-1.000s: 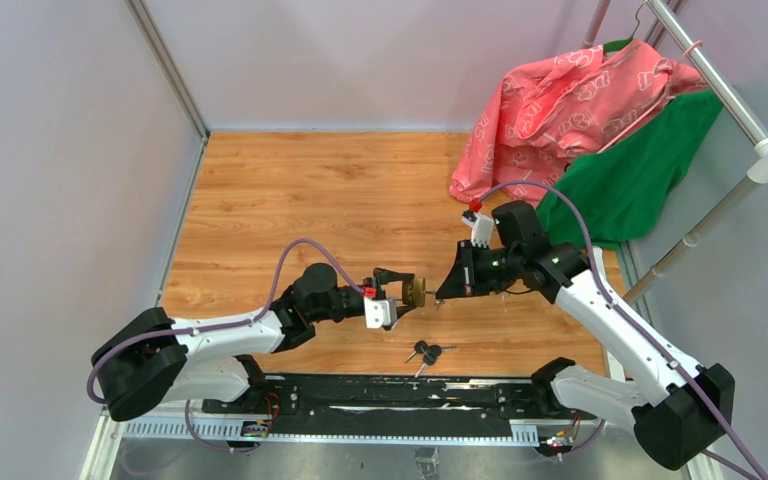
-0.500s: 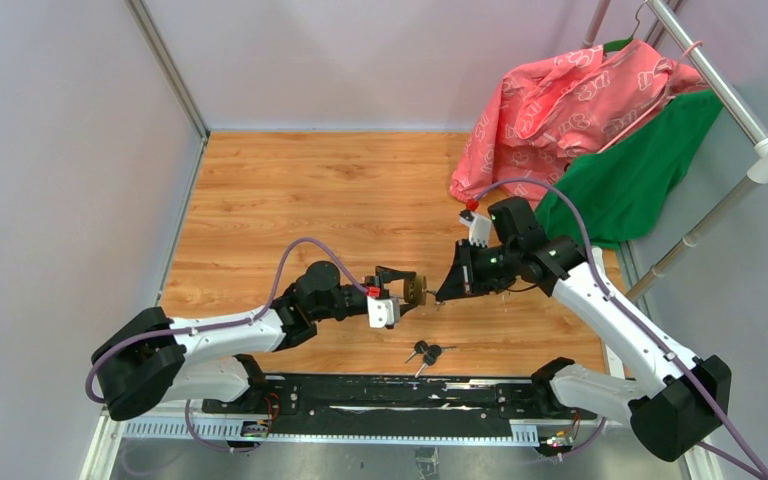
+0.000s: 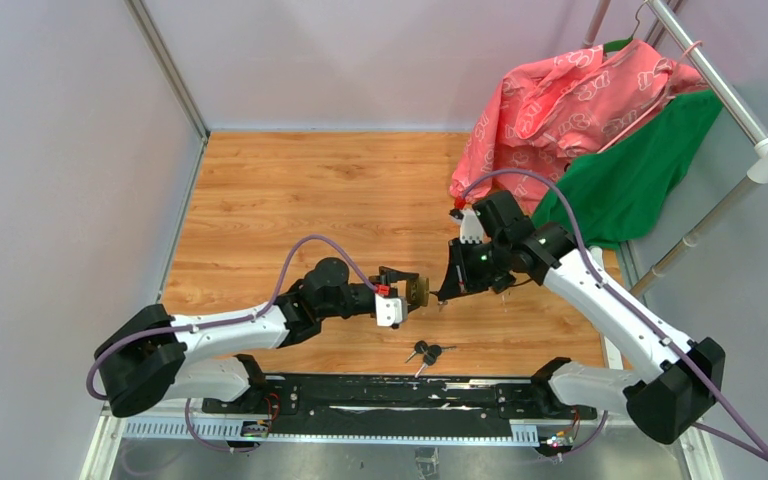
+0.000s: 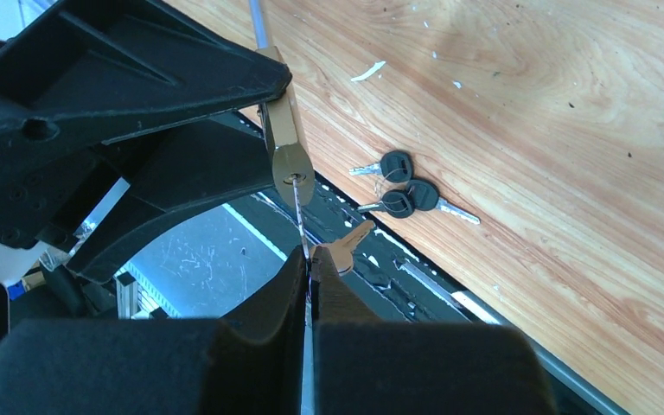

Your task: Unlock with the key

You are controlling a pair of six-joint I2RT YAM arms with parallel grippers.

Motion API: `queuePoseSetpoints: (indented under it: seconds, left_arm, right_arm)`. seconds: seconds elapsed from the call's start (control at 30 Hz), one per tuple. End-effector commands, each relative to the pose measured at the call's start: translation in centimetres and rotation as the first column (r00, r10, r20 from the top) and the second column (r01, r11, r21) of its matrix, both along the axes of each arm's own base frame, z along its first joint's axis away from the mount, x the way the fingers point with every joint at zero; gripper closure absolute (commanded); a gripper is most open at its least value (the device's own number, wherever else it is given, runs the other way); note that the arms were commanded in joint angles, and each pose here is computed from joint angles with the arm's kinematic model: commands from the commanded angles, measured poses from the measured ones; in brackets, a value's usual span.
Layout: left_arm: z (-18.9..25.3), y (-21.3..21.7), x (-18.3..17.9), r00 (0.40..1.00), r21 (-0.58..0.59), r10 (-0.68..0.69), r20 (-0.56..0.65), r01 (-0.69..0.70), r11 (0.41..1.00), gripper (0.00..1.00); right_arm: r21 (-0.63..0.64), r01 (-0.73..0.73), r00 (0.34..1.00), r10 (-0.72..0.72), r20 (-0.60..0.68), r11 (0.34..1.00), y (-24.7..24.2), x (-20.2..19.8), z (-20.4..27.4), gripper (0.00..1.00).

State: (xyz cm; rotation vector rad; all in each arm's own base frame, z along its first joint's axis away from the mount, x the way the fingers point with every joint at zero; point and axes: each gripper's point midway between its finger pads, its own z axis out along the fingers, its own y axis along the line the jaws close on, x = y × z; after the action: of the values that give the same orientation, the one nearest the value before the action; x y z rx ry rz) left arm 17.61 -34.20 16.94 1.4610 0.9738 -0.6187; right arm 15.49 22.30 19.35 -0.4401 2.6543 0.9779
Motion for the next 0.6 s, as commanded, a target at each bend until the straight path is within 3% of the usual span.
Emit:
queuePoseSetpoints:
  seconds: [0.0,0.37,0.57]
  left_arm:
    - [5.4,-1.7,0.4,0.99,-0.12,-0.001,0.139,0.018,0.993,1.0]
    - [5.4,-2.2,0.5,0.993,-0.122,0.01,0.12,0.005,0.993,1.0]
    - [6.3,-2.7,0.6,0.999,-0.156,0.017,0.047,-0.009,0.988,1.0]
  right_arm:
    - [-0.047,0.039,0.999,-0.04,-0.034,0.998,0.2,0.1,-0.3,1.0]
    - [0.017,-0.05,0.999,0.05,-0.002,0.999,1.9,0.1,-0.3,1.0]
    - [-0.067,0.011,0.994,-0.004,0.111,0.998,0.9,1.3,-1.2,1.0]
